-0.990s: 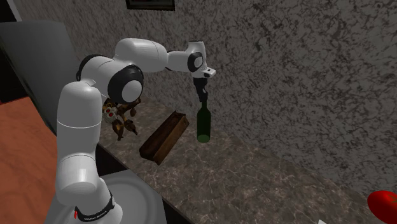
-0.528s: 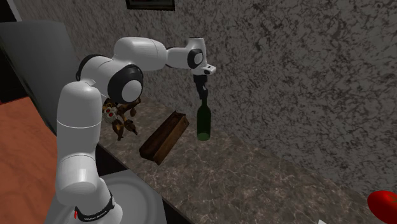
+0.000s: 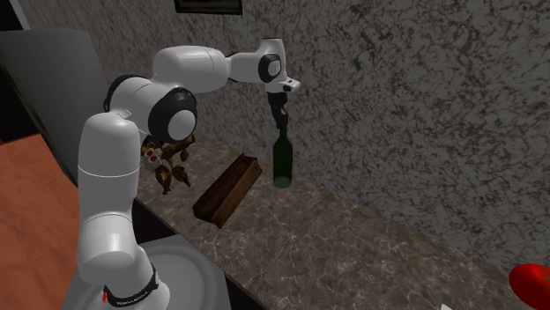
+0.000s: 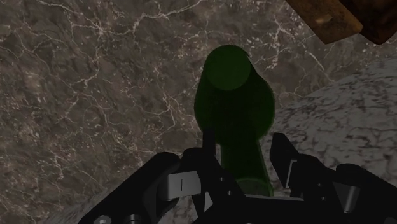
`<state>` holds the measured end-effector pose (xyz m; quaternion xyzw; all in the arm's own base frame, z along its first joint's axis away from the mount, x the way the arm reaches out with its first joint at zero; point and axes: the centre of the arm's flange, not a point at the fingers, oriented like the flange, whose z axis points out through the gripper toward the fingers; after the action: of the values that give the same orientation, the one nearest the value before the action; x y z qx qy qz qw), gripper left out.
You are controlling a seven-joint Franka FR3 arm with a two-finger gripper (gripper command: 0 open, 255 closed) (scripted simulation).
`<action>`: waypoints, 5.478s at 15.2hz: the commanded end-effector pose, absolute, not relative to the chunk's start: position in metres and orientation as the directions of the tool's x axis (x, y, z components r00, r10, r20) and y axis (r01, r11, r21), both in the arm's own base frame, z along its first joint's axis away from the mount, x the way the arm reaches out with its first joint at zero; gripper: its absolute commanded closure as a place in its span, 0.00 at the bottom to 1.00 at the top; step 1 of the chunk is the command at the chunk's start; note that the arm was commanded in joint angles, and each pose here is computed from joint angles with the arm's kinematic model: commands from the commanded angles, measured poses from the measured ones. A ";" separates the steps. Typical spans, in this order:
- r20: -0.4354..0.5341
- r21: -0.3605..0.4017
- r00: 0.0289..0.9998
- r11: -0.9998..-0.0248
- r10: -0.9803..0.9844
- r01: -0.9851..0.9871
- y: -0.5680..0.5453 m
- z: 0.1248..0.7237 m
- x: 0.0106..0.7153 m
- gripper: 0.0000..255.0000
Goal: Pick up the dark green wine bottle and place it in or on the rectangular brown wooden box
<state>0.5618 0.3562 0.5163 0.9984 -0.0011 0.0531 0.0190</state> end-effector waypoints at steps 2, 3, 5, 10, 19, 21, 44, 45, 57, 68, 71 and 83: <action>0.106 0.038 0.994 -0.999 0.000 -0.004 0.355 0.531 0.561 1.00; 0.106 0.038 0.994 -0.999 0.000 -0.004 0.355 0.537 0.561 1.00; 0.106 0.038 0.994 -0.999 0.000 -0.004 0.355 0.547 0.561 1.00; 0.106 0.038 0.994 -0.999 0.000 -0.004 0.355 0.574 0.561 1.00; 0.106 0.038 0.994 -0.999 0.000 -0.004 0.355 0.621 0.561 1.00; 0.106 0.038 0.994 -0.999 0.000 -0.004 0.355 0.627 0.561 1.00; 0.106 0.038 0.994 -0.999 0.000 -0.004 0.438 0.745 0.342 1.00; 0.106 0.038 0.994 -0.999 0.000 -0.004 0.438 0.740 0.342 1.00; 0.106 0.038 0.994 -0.999 0.000 -0.004 0.438 0.676 0.342 1.00; 0.106 0.038 0.994 -0.999 0.000 -0.004 0.438 0.618 0.342 1.00; 0.106 0.038 0.994 -0.999 0.000 -0.004 0.438 0.603 0.342 1.00; 0.106 0.038 0.994 -0.999 0.000 -0.004 0.438 0.557 0.342 1.00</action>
<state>0.3419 0.4379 0.5577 0.9984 -0.0010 0.0528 0.0192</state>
